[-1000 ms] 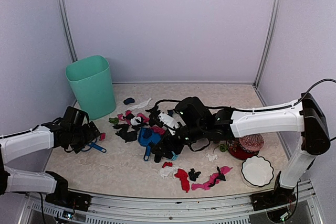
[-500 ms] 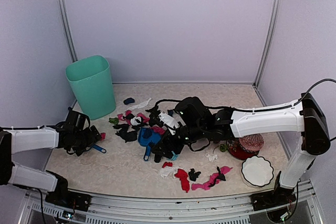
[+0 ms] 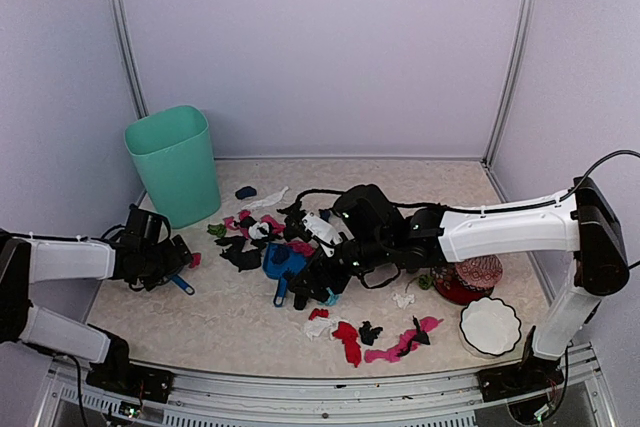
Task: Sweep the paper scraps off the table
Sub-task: Move the broom to the center of the board.
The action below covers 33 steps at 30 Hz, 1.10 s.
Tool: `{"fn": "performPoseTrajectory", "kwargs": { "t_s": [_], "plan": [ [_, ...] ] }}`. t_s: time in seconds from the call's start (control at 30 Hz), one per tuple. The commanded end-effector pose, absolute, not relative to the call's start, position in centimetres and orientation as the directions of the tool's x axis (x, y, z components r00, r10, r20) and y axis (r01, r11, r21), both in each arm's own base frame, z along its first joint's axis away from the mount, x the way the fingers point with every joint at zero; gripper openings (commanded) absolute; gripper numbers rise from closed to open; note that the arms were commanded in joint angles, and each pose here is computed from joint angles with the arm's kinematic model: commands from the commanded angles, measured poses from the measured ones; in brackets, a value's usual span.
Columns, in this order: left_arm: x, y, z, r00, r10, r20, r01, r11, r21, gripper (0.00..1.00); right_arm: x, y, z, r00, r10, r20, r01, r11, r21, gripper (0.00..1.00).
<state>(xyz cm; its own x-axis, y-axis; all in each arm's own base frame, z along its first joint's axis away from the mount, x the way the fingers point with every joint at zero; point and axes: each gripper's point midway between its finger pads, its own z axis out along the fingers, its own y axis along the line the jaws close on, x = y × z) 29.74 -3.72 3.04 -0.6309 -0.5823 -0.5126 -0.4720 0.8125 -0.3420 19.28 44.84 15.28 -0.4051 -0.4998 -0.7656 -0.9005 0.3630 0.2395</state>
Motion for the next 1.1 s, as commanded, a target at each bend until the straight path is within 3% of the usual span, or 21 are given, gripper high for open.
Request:
{"fn": "performPoseTrajectory", "kwargs": {
  "t_s": [0.0,0.33,1.07],
  "plan": [
    [27.3,-4.5,0.3,-0.725,-0.546,-0.419,-0.458,0.837,-0.3,0.99,18.9,44.8,15.9,-0.401,-0.488,-0.776,-0.902,0.36,0.239,0.79],
    [24.4,-8.8,-1.0,-0.824,-0.451,-0.343,-0.36,0.884,-0.296,0.99,18.8,45.1,16.0,-0.399,-0.489,-0.776,-0.904,0.353,0.242,0.79],
    [18.9,-19.2,-1.5,-0.905,-0.322,-0.276,-0.219,0.912,-0.346,0.99,16.6,43.6,13.3,-0.441,-0.51,-0.738,-0.887,0.373,0.271,0.77]
  ]
}}
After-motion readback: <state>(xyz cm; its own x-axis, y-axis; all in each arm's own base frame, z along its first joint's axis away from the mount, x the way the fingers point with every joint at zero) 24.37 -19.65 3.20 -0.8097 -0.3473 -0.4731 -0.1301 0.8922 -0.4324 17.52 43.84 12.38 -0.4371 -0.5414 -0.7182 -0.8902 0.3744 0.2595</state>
